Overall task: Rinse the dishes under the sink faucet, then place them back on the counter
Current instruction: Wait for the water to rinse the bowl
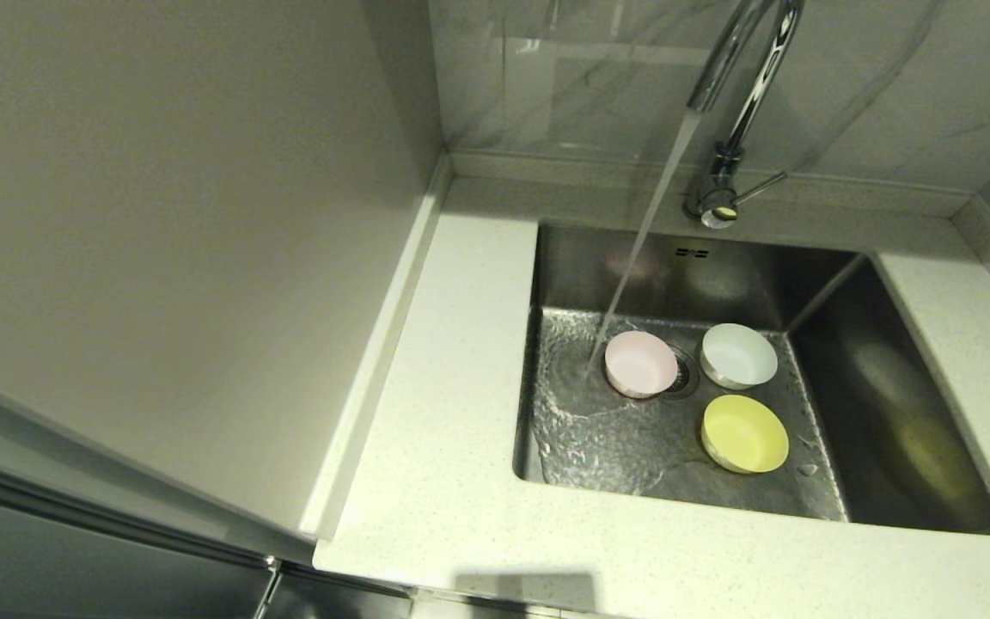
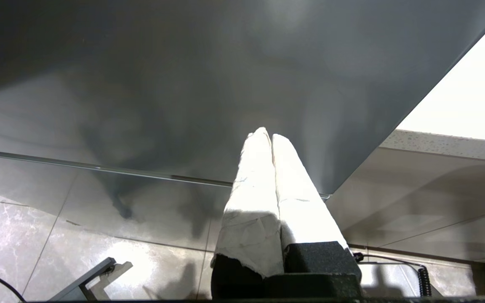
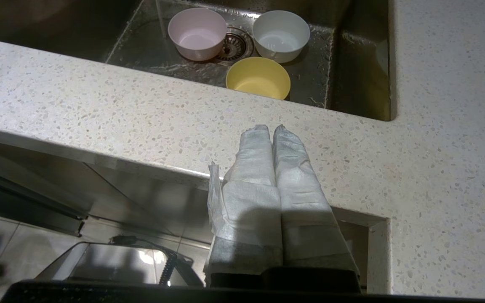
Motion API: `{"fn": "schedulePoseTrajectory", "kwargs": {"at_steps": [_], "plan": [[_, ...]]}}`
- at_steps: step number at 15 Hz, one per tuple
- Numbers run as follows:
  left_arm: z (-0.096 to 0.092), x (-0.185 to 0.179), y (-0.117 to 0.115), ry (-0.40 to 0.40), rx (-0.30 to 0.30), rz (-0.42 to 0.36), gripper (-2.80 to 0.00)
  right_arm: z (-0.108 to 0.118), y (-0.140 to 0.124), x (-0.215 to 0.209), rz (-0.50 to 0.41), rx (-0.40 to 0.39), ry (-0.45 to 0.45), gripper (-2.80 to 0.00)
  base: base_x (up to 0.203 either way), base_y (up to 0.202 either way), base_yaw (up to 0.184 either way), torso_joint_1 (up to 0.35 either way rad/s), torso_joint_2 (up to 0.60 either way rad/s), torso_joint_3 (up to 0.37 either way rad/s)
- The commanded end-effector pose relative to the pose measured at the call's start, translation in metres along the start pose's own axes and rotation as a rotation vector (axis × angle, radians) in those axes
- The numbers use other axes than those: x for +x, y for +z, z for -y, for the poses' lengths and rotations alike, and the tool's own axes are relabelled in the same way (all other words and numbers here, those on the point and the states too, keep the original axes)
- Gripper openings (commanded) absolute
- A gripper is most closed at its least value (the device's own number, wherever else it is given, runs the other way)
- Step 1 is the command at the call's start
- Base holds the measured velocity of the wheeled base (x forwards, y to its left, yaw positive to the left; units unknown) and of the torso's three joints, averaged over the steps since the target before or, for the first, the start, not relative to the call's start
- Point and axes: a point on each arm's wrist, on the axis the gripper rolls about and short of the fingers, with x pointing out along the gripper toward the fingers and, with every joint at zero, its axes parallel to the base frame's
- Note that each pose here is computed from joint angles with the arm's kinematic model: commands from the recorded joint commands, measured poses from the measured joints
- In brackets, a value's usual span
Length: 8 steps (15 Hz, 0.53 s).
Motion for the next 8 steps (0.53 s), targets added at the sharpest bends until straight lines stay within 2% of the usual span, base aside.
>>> {"fn": "schedulePoseTrajectory", "kwargs": {"at_steps": [1,8], "plan": [[0.0,-0.0001,0.0,0.0,-0.001,0.002,-2.8,0.0,0.0001,0.0003,-0.003,-0.001,0.001,-2.8,0.0,0.0,0.0,0.0,0.0,0.0],[0.0,-0.0001,0.0,0.0,-0.001,0.002,-2.8,0.0,0.0001,0.0003,-0.003,-0.001,0.001,-2.8,0.0,0.0,0.0,0.0,0.0,0.0]]}}
